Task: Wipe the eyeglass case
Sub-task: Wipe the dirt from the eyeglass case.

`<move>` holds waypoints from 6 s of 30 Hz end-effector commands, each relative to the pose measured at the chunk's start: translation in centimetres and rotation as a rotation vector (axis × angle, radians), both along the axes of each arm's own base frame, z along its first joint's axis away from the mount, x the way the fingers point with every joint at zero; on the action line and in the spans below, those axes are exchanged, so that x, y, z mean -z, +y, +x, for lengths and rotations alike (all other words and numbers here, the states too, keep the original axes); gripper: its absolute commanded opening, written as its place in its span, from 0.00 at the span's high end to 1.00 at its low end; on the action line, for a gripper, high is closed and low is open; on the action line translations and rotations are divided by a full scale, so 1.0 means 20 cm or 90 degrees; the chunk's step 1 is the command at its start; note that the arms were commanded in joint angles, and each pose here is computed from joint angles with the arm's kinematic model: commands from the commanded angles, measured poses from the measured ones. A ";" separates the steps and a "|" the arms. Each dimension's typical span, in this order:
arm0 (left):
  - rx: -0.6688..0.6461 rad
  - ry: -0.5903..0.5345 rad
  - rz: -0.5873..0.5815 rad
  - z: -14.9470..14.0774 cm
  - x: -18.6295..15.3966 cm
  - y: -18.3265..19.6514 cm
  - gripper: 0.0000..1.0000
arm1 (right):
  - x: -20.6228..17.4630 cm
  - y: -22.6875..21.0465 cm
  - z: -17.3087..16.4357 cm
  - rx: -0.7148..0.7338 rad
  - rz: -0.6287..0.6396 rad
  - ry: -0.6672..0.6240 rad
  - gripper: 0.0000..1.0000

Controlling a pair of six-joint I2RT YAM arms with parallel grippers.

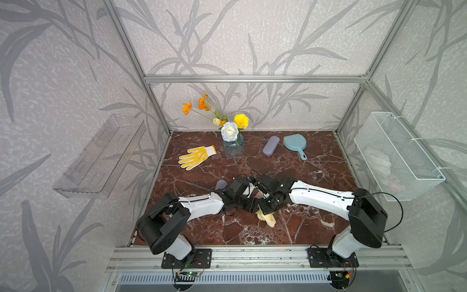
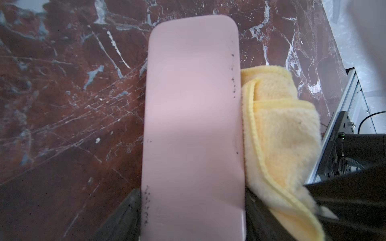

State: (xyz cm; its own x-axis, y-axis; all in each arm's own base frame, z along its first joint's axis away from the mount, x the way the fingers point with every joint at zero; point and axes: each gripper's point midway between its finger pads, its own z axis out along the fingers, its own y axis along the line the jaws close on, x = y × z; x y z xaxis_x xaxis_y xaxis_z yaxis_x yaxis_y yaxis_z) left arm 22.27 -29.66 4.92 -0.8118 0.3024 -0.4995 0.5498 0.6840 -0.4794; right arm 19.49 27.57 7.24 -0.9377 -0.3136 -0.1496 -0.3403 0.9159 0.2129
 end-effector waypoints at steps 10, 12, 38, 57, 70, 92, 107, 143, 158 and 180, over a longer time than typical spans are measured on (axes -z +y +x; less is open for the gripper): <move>0.051 0.096 -0.005 -0.22 0.09 0.03 0.96 | 0.07 -0.36 0.70 0.138 -0.078 -0.098 1.00; 0.051 0.097 -0.002 -0.22 0.09 0.04 0.96 | 0.05 -0.42 0.75 0.145 -0.108 -0.122 1.00; 0.016 0.102 -0.027 -0.17 0.05 0.07 0.96 | 0.02 -0.47 0.71 0.150 -0.145 -0.166 1.00; 0.000 0.092 -0.008 -0.14 0.08 0.08 0.96 | -0.10 -0.03 0.28 0.071 0.084 -0.049 1.00; -0.006 0.030 0.137 -0.12 0.24 0.18 0.95 | -0.25 -0.30 0.55 0.039 -0.114 -0.169 1.00; 0.051 -0.271 0.303 -0.19 0.15 0.15 0.92 | -0.08 -0.58 0.59 0.089 -0.271 -0.184 1.00; 0.036 -0.371 0.324 -0.21 0.11 0.15 0.93 | 0.21 -0.39 0.29 0.157 -0.036 0.045 1.00; 0.084 -0.417 0.358 -0.22 0.12 0.07 0.94 | 0.31 -0.27 0.64 -0.048 -0.187 0.002 1.00; 0.004 -0.180 0.299 -0.13 0.25 0.16 0.95 | 0.30 -0.31 0.08 -0.053 -0.086 0.130 1.00; -0.002 0.007 0.350 -0.15 0.17 0.06 0.29 | 0.18 -0.72 0.26 0.262 -0.026 0.106 1.00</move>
